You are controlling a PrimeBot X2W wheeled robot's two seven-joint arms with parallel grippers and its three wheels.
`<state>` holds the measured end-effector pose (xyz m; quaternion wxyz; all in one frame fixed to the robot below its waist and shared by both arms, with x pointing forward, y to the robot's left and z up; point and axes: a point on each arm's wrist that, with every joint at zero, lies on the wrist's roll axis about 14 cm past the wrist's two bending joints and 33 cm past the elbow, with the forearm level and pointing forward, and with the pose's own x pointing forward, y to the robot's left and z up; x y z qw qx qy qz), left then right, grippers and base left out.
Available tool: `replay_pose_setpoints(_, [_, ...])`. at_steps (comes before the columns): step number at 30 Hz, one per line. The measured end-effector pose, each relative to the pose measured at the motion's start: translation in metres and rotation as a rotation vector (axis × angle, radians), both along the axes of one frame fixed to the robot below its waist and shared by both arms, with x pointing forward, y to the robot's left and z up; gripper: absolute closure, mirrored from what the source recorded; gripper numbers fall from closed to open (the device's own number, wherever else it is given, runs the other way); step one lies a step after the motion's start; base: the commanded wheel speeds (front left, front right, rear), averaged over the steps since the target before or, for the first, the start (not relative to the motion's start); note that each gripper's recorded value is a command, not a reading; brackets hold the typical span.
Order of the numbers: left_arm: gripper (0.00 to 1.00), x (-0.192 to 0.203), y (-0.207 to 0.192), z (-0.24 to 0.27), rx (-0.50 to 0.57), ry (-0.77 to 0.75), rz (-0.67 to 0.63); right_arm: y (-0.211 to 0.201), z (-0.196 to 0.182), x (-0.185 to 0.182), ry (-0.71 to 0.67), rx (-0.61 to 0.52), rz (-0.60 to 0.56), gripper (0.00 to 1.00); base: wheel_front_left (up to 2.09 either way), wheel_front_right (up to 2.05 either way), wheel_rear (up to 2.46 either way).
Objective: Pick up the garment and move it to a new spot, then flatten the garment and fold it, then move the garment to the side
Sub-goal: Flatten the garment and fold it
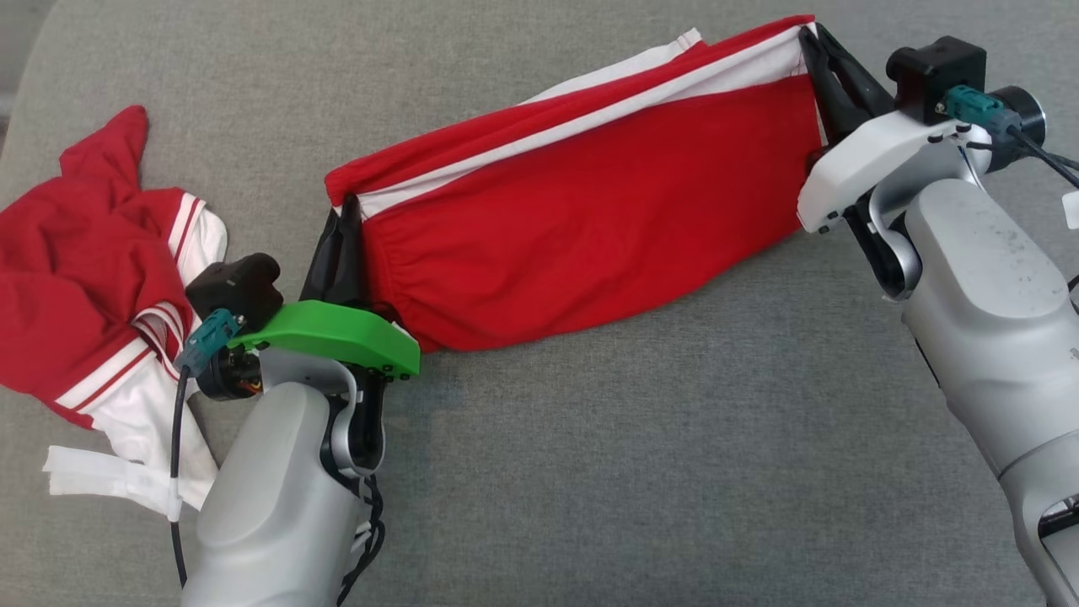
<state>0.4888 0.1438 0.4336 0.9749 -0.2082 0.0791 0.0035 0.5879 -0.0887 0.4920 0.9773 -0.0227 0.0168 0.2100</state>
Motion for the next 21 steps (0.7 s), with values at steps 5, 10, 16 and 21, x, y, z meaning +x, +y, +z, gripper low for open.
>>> replay_pose_setpoints(5, [1.00, 0.001, 0.009, -0.015, -0.004, 0.043, 0.037, 0.022, -0.021, 0.018, 0.031, -0.027, 0.045, 1.00, 0.00, 0.00, 0.00])
replay_pose_setpoints(10, [0.00, 0.003, 0.016, -0.021, 0.006, 0.060, 0.054, 0.035, -0.041, 0.032, 0.066, -0.042, 0.060, 0.60, 0.00, 0.00, 0.00])
replay_pose_setpoints(16, [0.00, 0.002, 0.021, -0.031, 0.032, 0.081, 0.064, 0.045, -0.051, 0.037, 0.082, -0.008, 0.063, 0.00, 0.00, 0.00, 0.00])
replay_pose_setpoints(21, [0.00, 0.002, 0.020, -0.027, 0.060, 0.070, 0.055, 0.035, -0.056, 0.030, 0.111, 0.023, 0.030, 0.00, 0.00, 0.00, 0.00])
